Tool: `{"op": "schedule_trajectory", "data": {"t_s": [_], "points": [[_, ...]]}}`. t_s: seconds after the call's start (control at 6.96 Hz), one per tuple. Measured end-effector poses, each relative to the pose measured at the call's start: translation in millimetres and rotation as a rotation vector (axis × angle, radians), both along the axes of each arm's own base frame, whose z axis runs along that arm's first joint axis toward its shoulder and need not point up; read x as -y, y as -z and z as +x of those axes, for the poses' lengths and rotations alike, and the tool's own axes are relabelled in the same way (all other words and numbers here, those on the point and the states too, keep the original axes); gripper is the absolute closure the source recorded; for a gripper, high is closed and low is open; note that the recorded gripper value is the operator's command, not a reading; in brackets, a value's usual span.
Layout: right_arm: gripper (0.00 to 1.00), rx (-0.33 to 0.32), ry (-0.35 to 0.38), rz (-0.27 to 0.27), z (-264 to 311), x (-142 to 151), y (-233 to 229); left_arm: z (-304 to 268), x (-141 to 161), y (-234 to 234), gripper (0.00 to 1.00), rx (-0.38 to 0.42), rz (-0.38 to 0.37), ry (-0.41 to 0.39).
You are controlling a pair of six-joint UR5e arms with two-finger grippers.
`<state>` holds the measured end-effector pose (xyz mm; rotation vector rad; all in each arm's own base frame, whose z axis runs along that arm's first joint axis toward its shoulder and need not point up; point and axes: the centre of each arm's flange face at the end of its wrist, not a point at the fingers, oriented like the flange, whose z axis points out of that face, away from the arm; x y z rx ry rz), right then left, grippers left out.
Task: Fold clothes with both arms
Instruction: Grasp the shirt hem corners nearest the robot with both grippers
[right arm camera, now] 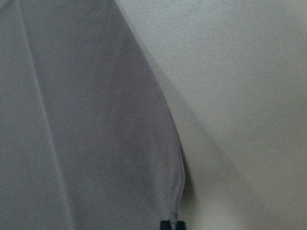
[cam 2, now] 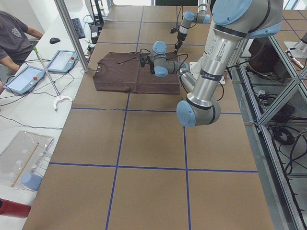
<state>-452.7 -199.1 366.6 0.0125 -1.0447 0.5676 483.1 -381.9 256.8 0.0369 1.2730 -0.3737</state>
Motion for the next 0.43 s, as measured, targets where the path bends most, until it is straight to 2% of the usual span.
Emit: {"op": "schedule_trajectory", "data": {"t_s": [0.14,0.43], "points": [[1.0,0.011,-0.001,0.001,3,0,6,0,-44,-32,0.31,0.035,-0.044,0.008],[1.0,0.016,-0.002,0.002,4,0,9,-11,-93,-87,0.34,0.117,-0.091,0.01]]}}
